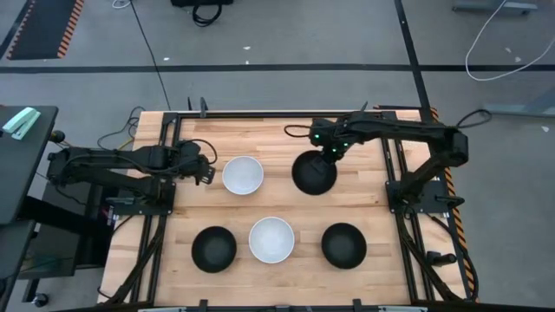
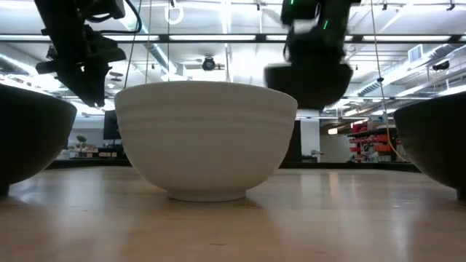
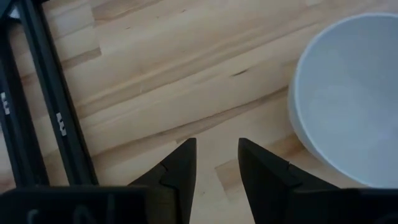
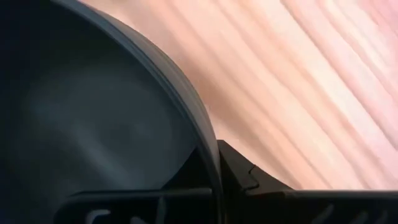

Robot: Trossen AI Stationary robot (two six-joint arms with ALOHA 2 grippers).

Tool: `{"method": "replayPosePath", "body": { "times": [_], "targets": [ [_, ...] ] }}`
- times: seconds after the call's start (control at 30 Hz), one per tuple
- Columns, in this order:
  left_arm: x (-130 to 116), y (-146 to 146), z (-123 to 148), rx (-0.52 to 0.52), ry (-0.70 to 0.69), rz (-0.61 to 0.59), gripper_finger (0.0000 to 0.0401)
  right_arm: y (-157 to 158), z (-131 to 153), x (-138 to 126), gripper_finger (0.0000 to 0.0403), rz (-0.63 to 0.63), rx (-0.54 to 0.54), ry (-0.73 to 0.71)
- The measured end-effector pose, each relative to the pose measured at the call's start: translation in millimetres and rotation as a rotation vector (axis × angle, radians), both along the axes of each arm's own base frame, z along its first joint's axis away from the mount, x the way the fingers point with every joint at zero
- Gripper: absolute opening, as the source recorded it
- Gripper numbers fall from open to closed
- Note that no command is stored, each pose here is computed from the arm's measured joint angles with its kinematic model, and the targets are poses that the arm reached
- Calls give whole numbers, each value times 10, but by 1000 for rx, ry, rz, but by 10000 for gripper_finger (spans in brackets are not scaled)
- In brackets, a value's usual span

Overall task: Nest bowls inside each other
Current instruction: Stack the top black bowl on top of the bottom right black bowl

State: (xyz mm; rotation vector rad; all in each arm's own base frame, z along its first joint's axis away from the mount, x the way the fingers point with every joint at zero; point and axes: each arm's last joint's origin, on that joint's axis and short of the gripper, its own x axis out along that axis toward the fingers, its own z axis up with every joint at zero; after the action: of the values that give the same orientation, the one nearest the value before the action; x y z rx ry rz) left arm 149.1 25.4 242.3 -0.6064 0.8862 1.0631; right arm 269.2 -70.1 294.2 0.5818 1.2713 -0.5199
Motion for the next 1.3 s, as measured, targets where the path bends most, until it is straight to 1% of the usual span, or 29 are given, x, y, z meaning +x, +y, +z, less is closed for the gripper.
{"method": "replayPosePath", "body": {
  "times": [0.1, 0.23, 0.37, 0.5, 0.63, 0.73, 0.9, 1.0, 1.2, 1.3],
  "targets": [
    [16, 93, 0, -61, -10, -20, 127, 248, 290, -151, 7, 44, 11, 13],
    [53, 275, -7, -110, -31, -53, 124, 579, 491, -377, 6, 24, 43, -1],
    [39, 458, -13, -140, -49, -54, 121, 890, 558, -563, 6, -26, 84, 24],
    [37, 601, -32, -163, -63, -65, 124, 1196, 515, -604, 6, -28, 121, 92],
    [65, 701, -58, -170, -79, -75, 126, 1453, 366, -491, 6, 35, 146, 175],
    [89, 745, -91, -190, -81, -89, 123, 1581, 254, -410, 6, 80, 157, 226],
    [129, 769, -155, -222, -54, -97, 117, 1732, -40, -347, 6, 151, 230, 234],
    [141, 771, -169, -232, -50, -107, 118, 1745, -245, -367, 6, 129, 268, 219],
    [144, 771, -171, -232, -46, -126, 121, 1708, -641, -457, 6, 73, 293, 201],
    [144, 771, -171, -233, -47, -127, 117, 1698, -802, -493, 6, 67, 309, 204]
  ]
}}
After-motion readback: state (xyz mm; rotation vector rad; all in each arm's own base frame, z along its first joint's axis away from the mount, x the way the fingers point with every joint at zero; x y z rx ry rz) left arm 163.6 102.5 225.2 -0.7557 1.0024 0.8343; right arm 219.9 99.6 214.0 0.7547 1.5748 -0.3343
